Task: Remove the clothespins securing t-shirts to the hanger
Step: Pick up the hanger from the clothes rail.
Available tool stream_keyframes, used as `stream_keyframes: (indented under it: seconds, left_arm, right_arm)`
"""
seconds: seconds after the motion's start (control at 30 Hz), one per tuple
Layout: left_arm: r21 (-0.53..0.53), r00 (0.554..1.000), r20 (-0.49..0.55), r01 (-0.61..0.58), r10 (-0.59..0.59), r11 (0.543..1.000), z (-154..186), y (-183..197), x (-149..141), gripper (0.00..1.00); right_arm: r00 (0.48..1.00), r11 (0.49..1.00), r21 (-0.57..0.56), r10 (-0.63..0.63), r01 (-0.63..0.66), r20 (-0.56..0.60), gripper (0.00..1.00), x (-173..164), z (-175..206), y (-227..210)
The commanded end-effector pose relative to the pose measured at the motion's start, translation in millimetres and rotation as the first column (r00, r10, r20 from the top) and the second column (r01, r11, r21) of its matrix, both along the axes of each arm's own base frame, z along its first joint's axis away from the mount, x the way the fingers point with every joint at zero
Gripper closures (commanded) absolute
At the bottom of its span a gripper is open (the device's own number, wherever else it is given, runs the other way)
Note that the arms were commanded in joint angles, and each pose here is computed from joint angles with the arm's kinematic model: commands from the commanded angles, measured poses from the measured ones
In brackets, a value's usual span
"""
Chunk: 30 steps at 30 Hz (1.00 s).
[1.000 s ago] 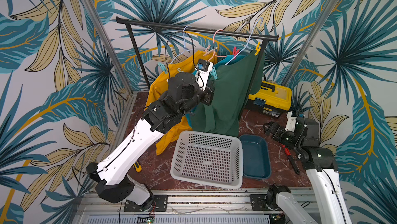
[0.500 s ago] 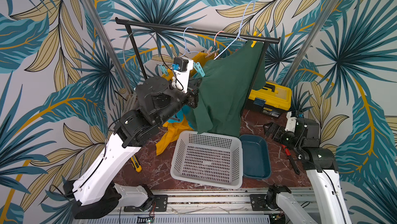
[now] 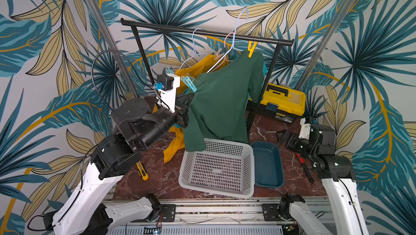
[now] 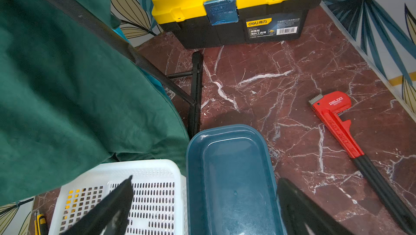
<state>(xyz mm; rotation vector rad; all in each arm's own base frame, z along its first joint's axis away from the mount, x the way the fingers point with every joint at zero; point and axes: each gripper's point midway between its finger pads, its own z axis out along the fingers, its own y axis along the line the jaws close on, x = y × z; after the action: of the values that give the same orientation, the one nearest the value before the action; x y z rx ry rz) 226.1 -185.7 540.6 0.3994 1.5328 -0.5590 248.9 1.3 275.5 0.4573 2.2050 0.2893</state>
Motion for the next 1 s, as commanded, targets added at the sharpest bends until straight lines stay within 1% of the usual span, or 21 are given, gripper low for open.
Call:
stream_keyframes:
  seconds: [0.0,0.13,0.23,0.3,0.43,0.53,0.7,0.77,0.87,0.97]
  left_arm:
    - [-0.088,0.997,0.076,-0.004,0.011,0.996,24.3,25.1,-22.6,1.00]
    - [-0.085,0.996,0.085,-0.033,0.041,0.996,17.5,41.4,-31.7,1.00]
    - [-0.071,0.996,0.081,-0.020,0.026,0.997,13.3,45.2,-38.7,1.00]
    - [-0.084,0.996,0.085,0.003,0.004,0.996,15.7,47.0,-45.7,1.00]
    - [-0.119,0.993,0.118,0.035,-0.021,0.992,34.4,54.7,-60.1,1.00]
    - [-0.121,0.986,0.164,0.054,-0.034,0.991,54.2,62.0,-71.7,1.00]
    - [-0.148,0.968,0.250,0.031,0.007,0.988,89.9,82.0,-85.8,1.00]
    - [-0.160,0.962,0.270,0.021,0.024,0.987,100.9,86.6,-87.7,1.00]
    - [-0.182,0.960,0.275,0.005,0.047,0.983,110.3,88.3,-84.6,1.00]
    - [-0.213,0.954,0.297,0.013,0.051,0.977,123.1,87.8,-84.5,1.00]
  right_arm:
    - [1.000,1.000,0.002,0.008,-0.008,0.002,0.00,-3.0,5.5,2.0]
    - [1.000,1.000,0.008,-0.002,0.002,0.008,0.01,-2.0,7.7,1.2]
    - [1.000,1.000,0.008,-0.003,0.003,0.010,0.00,-1.5,7.9,1.1]
    - [1.000,1.000,0.009,-0.004,0.004,0.007,0.01,-1.0,7.5,1.1]
    - [1.000,1.000,0.014,-0.006,0.006,0.006,0.01,-0.8,7.5,1.3]
    - [1.000,1.000,0.015,-0.004,0.004,0.006,0.00,-1.2,7.4,1.6]
    - [1.000,1.000,0.015,-0.007,0.007,-0.004,0.01,-2.3,3.8,1.2]
    - [1.000,1.000,0.017,-0.008,0.008,-0.009,0.00,-2.6,1.4,1.4]
    - [1.000,1.000,0.022,-0.009,0.009,-0.011,0.00,-2.9,-1.2,1.7]
    - [1.000,1.000,0.025,-0.010,0.010,-0.011,0.01,-2.6,-3.4,2.0]
